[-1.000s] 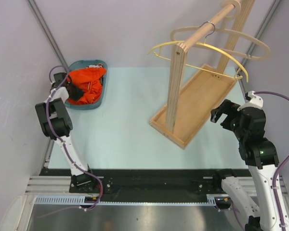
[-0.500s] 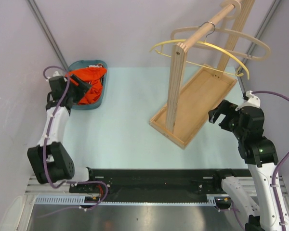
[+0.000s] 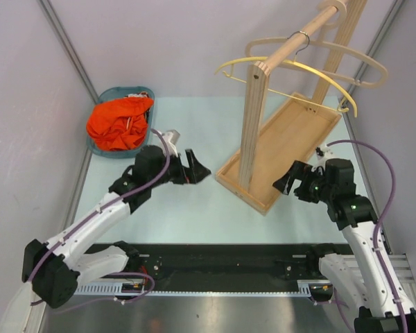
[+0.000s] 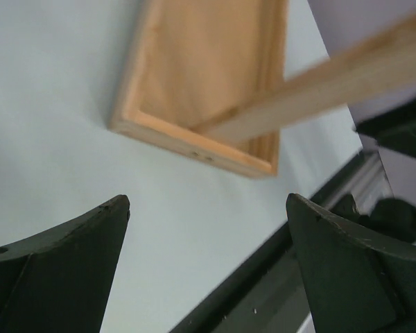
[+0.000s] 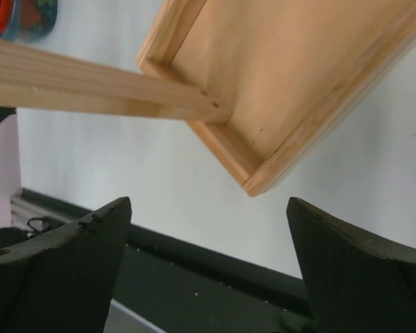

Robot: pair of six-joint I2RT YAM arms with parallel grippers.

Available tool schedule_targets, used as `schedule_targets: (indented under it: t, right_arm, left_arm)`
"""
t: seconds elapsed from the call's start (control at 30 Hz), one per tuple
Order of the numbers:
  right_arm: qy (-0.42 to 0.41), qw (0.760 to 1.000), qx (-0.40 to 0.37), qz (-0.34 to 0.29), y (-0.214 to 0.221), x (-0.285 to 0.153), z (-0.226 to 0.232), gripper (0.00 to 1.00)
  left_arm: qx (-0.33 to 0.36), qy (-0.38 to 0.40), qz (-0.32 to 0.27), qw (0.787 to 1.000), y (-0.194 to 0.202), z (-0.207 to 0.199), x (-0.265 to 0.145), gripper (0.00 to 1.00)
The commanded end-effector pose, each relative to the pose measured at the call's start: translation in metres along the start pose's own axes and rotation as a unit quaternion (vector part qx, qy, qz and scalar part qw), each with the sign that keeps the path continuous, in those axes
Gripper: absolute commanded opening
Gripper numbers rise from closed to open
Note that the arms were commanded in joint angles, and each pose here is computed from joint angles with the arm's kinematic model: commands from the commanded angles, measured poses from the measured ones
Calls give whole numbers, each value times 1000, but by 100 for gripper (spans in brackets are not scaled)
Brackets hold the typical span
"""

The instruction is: Remove the shorts from the hanger

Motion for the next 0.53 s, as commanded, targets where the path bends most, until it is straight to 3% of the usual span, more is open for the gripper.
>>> schedule_targets:
  t: [0.0, 0.17, 0.3, 0.4, 0.5]
  right_arm:
    - [-115, 993, 17, 1, 12, 8, 18, 100]
    - [-140, 990, 29, -3, 43, 16, 11, 100]
    - [-171, 984, 46, -18, 73, 21, 4, 100]
    - [-233, 967, 98, -1, 103, 35, 0, 100]
    - [-303, 944, 128, -21, 111, 28, 7, 100]
  left_arm:
    - [53, 115, 2, 992, 35, -21, -18, 100]
    - [10, 196, 45, 980, 96, -4, -39, 100]
    - [-5, 271, 28, 962, 112, -3, -66, 100]
    - [-10, 299, 38, 953, 121, 2, -77, 100]
    - [-2, 369, 42, 928, 123, -7, -96, 100]
Point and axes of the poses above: each gripper's point midway between its finger pads, its own x axis out along the fingers, its own z axis along the line the jaws close on, y = z × x, the point moved 9 cm from there along -x, back along the fingers, and after that the axes turned 9 degrees about -x, right-handed, at the moved point
